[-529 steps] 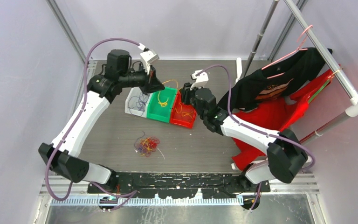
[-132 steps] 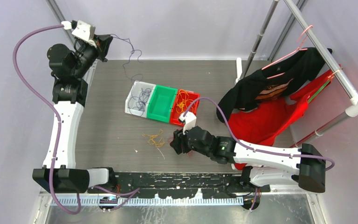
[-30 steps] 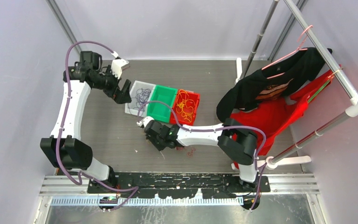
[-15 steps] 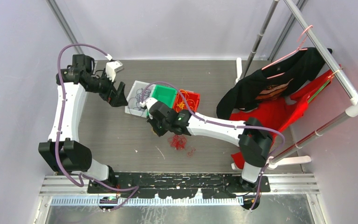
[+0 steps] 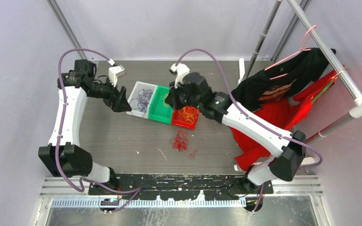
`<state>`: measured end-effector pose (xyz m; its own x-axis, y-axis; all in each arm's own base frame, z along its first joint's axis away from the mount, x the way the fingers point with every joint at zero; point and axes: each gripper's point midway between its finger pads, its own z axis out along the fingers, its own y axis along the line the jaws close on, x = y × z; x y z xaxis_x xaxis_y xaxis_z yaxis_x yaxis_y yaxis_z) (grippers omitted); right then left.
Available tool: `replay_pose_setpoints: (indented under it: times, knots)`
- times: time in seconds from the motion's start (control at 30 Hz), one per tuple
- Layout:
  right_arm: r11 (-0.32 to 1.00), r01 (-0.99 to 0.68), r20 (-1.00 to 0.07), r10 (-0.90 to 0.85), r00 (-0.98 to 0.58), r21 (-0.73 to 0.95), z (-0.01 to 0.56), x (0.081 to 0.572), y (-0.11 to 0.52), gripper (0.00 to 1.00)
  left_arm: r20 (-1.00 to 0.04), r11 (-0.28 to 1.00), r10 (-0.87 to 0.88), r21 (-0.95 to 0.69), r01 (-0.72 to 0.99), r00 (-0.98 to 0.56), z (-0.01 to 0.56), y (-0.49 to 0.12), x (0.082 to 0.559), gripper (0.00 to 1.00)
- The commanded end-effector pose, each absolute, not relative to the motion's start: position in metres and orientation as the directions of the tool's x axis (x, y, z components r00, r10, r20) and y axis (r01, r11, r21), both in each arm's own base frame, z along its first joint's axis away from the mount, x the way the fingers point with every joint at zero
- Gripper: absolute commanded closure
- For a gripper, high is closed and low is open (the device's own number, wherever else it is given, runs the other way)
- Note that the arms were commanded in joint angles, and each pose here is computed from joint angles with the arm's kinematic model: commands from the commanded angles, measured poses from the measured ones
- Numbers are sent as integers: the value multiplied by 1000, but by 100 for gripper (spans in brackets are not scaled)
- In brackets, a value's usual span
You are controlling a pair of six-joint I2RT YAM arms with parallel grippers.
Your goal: Untangle the cables
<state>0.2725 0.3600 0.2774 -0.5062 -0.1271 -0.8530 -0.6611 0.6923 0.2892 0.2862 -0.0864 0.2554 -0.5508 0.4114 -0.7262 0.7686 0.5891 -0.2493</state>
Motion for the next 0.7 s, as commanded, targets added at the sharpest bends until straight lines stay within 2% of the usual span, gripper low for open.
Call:
replay_pose_setpoints:
  times: [0.0, 0.1, 0.23, 0.37, 0.57, 0.67]
  knots:
    - [712, -612, -873, 1, -488, 343, 321, 294, 334, 99, -760, 536, 387, -276, 798, -522, 266, -97, 272, 19]
    - [763, -549, -865, 25, -501, 340, 317, 312, 314, 99, -755, 534, 388, -283, 797, -528, 265, -97, 270, 19]
    - [823, -473, -854, 27, -520, 314, 297, 335, 294, 99, -755, 542, 394, -270, 796, -525, 266, -96, 269, 13]
    - [865, -414, -834, 10, -552, 284, 269, 351, 283, 99, -758, 551, 401, -249, 797, -514, 269, -94, 269, 0]
    - [878, -388, -813, 3, -582, 280, 239, 365, 282, 98, -761, 553, 402, -241, 797, -509, 272, -94, 267, 0]
    - [881, -386, -805, -10, -593, 273, 230, 368, 284, 89, -763, 554, 402, -237, 798, -506, 274, -93, 266, 1]
